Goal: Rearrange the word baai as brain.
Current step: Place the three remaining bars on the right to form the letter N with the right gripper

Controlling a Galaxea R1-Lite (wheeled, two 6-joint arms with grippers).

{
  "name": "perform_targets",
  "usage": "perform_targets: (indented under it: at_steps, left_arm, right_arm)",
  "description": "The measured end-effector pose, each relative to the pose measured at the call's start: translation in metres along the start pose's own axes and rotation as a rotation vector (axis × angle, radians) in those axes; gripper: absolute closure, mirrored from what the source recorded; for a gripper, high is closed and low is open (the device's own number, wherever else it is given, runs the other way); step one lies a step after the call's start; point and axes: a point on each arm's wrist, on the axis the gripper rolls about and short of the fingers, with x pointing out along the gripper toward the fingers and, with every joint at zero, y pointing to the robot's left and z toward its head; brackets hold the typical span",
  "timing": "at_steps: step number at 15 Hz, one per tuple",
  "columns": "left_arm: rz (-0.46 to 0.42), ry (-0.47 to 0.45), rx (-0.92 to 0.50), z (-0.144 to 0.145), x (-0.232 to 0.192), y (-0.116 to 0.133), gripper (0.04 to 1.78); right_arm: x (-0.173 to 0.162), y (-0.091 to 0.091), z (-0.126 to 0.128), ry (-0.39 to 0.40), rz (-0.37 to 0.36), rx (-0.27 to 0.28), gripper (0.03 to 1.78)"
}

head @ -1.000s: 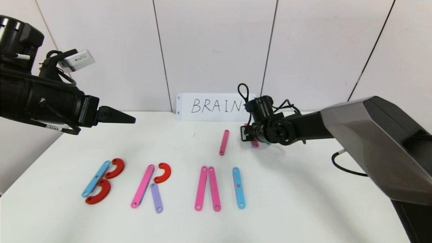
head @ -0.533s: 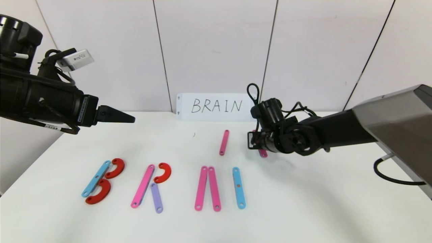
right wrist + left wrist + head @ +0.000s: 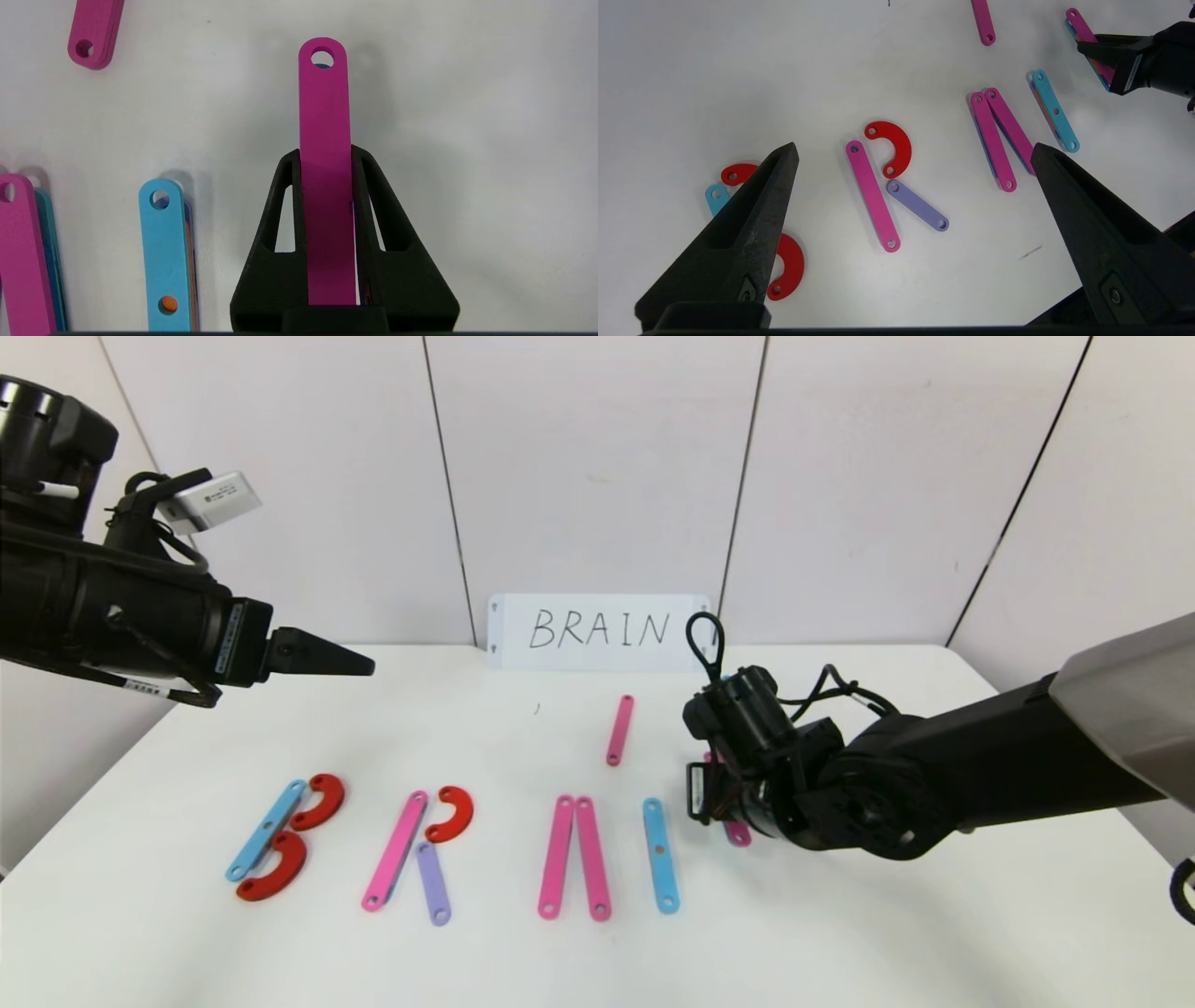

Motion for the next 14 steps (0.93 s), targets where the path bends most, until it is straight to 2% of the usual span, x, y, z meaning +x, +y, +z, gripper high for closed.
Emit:
perform_targets:
  at_steps: [9, 14]
  left_arm:
    - [0.000, -0.001, 0.000, 0.000, -0.001, 0.000, 0.08]
    - [-0.001, -0.001, 0.000, 0.000, -0.001, 0.000, 0.08]
  right_arm:
    - [-0.003, -0.001, -0.016, 0.023, 0.006, -0.023, 1.51]
    - [-0.002, 0.002, -0.022, 0.035, 0.008, -0.018, 1.51]
